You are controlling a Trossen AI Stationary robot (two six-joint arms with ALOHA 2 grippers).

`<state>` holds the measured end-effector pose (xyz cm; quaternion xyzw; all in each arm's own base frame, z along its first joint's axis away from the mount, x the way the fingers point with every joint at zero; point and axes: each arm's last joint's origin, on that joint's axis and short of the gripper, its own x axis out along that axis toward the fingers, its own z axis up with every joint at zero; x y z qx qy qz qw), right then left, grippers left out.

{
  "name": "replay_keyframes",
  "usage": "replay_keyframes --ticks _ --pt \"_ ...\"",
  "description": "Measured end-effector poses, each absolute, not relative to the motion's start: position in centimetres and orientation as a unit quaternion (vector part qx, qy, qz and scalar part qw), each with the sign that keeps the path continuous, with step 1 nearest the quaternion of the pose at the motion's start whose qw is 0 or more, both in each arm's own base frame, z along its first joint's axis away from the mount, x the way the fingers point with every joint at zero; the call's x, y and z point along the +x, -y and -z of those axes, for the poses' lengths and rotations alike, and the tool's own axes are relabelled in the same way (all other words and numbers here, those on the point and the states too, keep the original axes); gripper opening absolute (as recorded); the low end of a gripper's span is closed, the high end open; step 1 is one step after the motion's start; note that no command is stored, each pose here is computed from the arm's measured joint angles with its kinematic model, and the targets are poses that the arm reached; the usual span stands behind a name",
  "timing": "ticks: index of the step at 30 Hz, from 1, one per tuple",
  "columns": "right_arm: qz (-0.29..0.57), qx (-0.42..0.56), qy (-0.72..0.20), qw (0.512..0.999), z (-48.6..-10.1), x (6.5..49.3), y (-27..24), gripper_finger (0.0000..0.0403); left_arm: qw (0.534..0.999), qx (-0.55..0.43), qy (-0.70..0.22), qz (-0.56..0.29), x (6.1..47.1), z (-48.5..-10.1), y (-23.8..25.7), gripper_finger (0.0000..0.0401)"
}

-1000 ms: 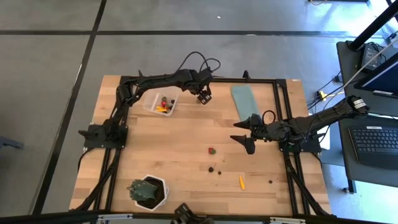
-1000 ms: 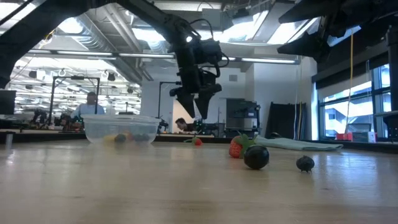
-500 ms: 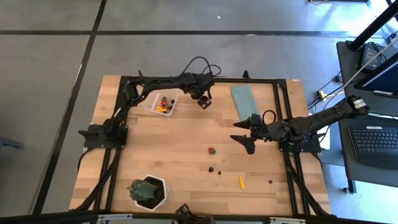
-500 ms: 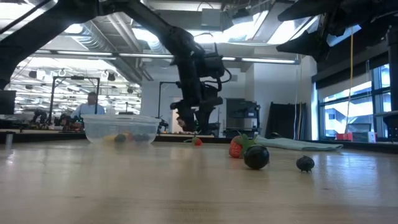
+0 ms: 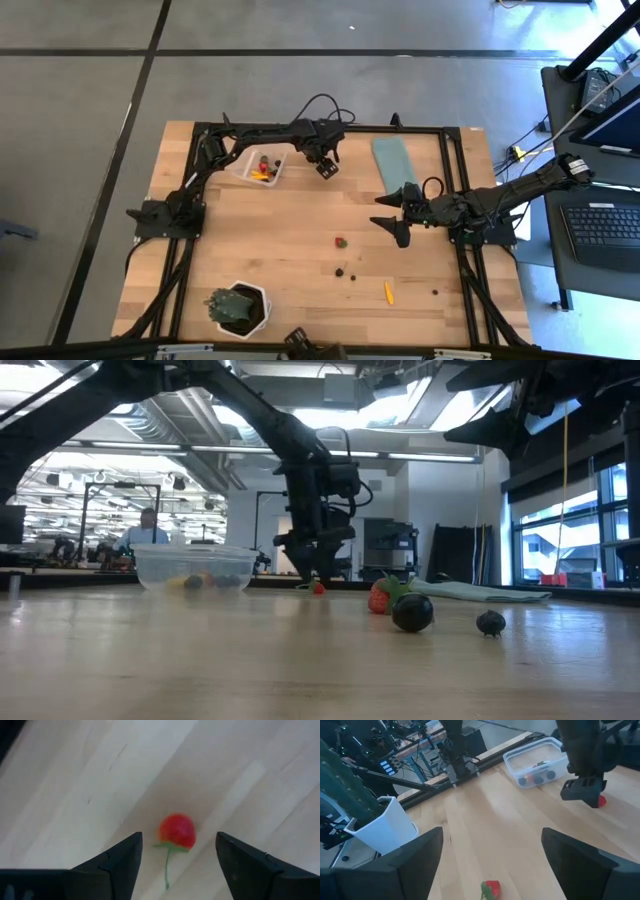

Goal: Pick and placing Produce into tupperware
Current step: Put the red strawberry into the transparent bin

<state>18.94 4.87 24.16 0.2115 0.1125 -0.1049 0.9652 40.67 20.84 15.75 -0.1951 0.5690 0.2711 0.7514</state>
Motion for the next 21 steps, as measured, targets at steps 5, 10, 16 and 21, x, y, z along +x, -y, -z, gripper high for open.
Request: replay_keyframes --ticks 5,10,16,21 --pt "0.105 0.212 -0.112 0.965 -24.2 18.9 -4.9 0.0339 0.744 -0.210 -0.581 -0.255 40.8 -14.4 -21.0 0.0243" --pt "0.104 0.212 -0.111 0.965 -24.2 19.0 -4.9 0.0339 0.746 -0.196 -0.582 -0.257 41.0 -14.5 -20.6 0.0243" --pt "0.104 0.211 -0.111 0.966 -24.2 19.0 -4.9 0.0339 0.746 -0.196 -0.582 -0.258 41.0 -14.4 -20.7 0.0243" --pt "0.104 0.211 -0.111 0.966 -24.2 19.0 -4.9 0.0339 0.744 -0.200 -0.582 -0.261 40.9 -14.4 -20.6 0.0243"
